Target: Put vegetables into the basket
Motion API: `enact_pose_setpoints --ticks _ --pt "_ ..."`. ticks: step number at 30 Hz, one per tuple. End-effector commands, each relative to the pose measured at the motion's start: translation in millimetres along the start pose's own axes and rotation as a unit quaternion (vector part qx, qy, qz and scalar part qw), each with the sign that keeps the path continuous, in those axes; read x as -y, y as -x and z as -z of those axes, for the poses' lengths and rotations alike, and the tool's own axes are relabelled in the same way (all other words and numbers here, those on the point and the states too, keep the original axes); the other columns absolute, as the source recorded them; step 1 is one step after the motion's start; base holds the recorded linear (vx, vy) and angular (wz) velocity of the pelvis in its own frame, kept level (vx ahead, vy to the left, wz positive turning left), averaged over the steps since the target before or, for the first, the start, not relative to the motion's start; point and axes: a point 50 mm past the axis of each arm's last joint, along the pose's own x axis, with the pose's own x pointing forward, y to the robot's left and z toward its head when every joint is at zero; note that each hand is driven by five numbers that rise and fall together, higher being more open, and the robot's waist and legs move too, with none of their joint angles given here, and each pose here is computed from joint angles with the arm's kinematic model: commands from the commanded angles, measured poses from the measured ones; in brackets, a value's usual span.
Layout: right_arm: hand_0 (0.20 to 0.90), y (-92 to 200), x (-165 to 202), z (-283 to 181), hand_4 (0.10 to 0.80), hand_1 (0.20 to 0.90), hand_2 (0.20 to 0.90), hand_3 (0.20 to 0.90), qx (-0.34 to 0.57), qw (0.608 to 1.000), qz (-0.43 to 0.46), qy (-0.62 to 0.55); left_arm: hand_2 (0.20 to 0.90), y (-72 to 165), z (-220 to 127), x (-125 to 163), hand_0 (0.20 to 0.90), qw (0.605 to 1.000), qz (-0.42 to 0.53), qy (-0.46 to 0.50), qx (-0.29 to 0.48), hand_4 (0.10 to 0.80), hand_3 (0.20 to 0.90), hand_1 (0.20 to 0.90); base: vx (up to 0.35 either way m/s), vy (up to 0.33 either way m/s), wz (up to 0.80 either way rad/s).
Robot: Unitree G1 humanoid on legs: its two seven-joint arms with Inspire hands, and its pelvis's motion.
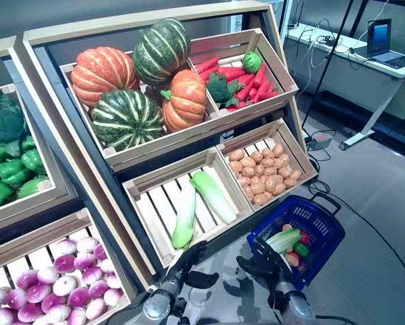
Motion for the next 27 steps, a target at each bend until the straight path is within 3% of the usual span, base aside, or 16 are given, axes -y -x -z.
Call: enact_pose_setpoints --ticks 1,27 --pt "0.900 -18.3 -28.1 -43.7 0.800 0.900 0.900 0.900 0.099 0.992 -0.065 -0.037 0.900 -21.8 -55.8 -16.2 0.900 0.993 -0.011 -0.021 0.120 0.800 0.900 0.900 0.000 0.000 0.00" --pt "0.900 -18.4 -29.3 -41.1 0.800 0.900 0.900 0.900 0.092 0.993 -0.068 -0.033 0.900 -20.8 -55.7 -14.5 0.900 0.991 -0.013 -0.035 0.127 0.800 0.900 0.900 0.000 0.000 0.00"
